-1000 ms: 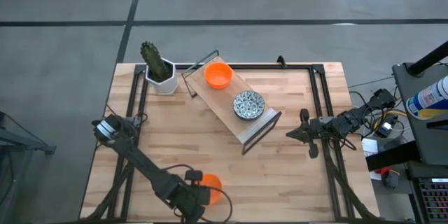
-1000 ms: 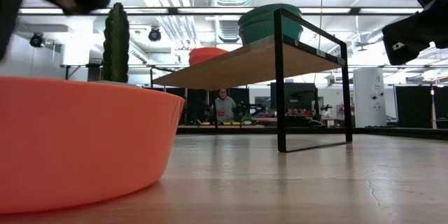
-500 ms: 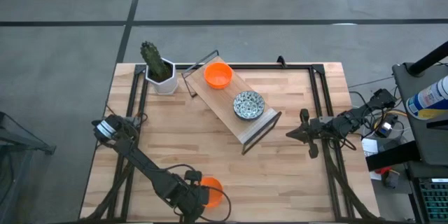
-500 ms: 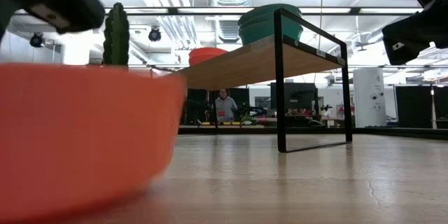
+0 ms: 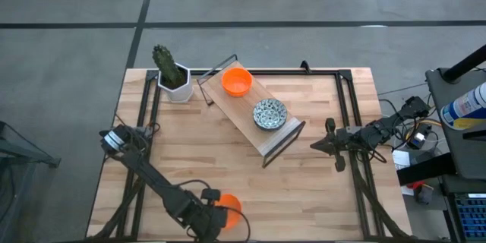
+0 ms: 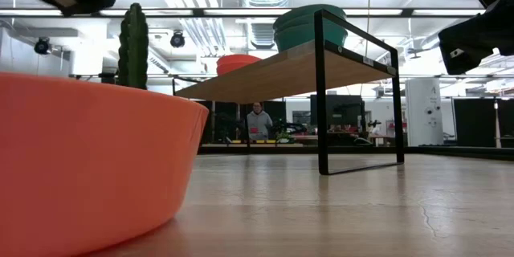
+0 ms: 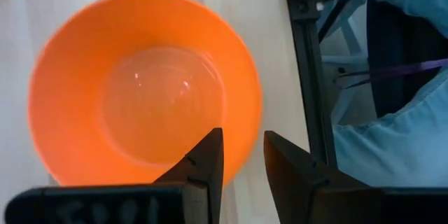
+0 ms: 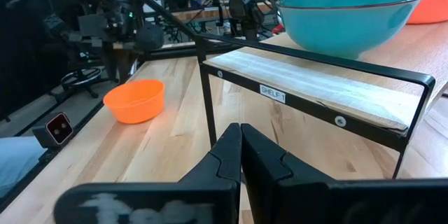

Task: Pick & Place Mini bowls
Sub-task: Stack the orange bowl on the orange bowl on the shelf

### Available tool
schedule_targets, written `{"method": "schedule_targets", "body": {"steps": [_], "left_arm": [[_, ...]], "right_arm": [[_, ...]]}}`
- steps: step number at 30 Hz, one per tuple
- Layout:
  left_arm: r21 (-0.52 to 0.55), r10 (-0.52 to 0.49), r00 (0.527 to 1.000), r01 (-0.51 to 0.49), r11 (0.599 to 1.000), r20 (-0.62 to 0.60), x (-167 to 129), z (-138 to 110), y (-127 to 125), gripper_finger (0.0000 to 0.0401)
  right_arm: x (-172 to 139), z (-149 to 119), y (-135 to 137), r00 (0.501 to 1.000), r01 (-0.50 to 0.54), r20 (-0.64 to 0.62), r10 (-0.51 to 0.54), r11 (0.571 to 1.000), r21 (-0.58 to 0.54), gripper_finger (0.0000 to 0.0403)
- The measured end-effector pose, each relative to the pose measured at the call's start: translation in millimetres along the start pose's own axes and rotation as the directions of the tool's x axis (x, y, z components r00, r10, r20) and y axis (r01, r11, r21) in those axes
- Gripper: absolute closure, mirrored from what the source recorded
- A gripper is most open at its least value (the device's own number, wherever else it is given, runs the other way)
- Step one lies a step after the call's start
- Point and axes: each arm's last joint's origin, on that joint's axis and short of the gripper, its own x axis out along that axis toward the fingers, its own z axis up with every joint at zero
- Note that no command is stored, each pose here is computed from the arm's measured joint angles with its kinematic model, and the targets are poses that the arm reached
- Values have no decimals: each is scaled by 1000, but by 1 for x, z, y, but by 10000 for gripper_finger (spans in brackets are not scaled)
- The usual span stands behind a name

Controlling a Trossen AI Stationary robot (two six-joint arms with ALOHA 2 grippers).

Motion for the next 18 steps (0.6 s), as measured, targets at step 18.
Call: {"method": "schedule_targets", "body": {"steps": [18], "left_arm": [[95, 35, 999, -36, 995, 14, 22, -20, 10, 306]], "right_arm": [[0, 0, 0, 1000, 0, 0, 0, 1000, 0, 394]]}}
